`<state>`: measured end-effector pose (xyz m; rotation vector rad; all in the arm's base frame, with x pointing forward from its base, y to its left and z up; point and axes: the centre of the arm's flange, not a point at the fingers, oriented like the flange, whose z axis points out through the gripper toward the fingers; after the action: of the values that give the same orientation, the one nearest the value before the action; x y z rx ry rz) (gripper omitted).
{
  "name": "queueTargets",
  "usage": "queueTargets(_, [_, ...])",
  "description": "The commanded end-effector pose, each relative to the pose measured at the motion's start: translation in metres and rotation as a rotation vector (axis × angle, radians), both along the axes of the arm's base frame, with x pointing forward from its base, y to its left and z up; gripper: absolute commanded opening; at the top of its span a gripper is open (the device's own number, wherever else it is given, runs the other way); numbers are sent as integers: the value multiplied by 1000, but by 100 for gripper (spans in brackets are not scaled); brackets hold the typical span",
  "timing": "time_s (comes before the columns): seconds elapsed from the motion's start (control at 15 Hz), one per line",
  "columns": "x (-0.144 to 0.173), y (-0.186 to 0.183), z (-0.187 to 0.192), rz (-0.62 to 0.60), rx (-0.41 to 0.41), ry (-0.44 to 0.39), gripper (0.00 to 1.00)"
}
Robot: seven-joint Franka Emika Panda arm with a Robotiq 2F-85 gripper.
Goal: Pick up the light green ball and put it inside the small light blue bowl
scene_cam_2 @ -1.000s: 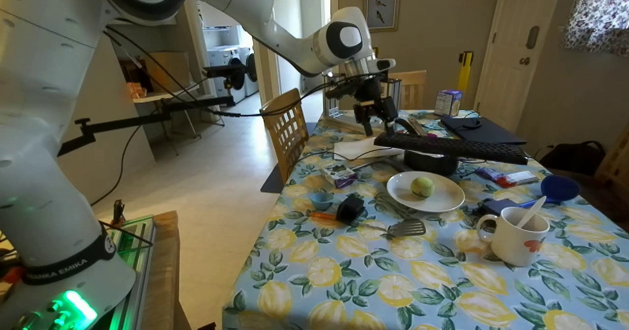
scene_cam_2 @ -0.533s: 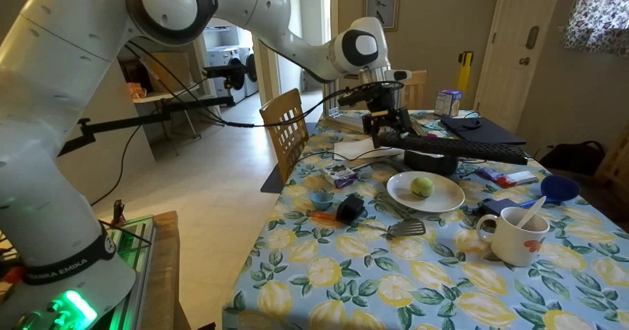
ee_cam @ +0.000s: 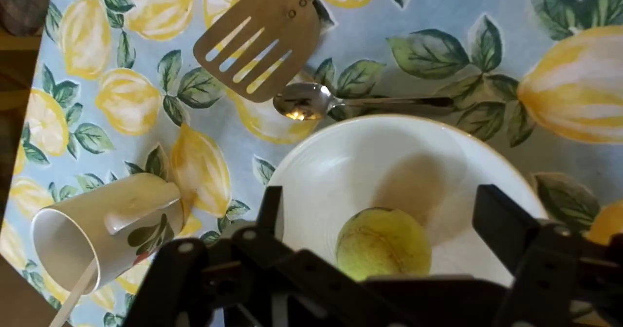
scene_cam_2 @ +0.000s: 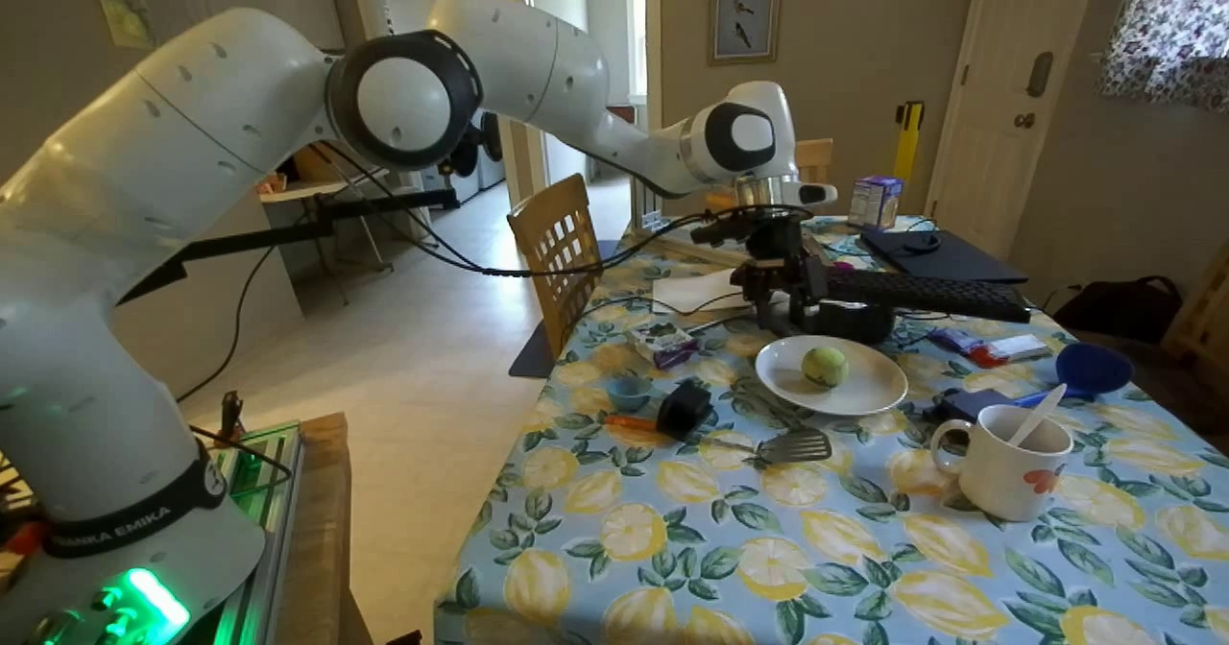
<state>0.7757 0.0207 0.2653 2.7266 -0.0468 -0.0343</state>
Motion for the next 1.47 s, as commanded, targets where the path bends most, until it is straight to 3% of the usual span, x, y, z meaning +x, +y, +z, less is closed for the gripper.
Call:
queueTargets(0.0, [-7,1,1,61,5,-51,100])
queueTargets(0.07, [1,4,-2,77,-11,-73,100])
queueTargets(0.2, [26,6,-11,70,-39,-225,100])
queueTargets(0.4, [40,6,-20,70,-59,-258,100])
queueTargets(0.8, [48,-7,-49,-48,-63,-120,100])
queueTargets(1.27, [49,-4,-45,-156,-35,74,100])
queueTargets(1.33, [46,-4,-40,-218,-54,31,100])
queueTargets(1.4, [6,-6,-42,-148,-64,49,100])
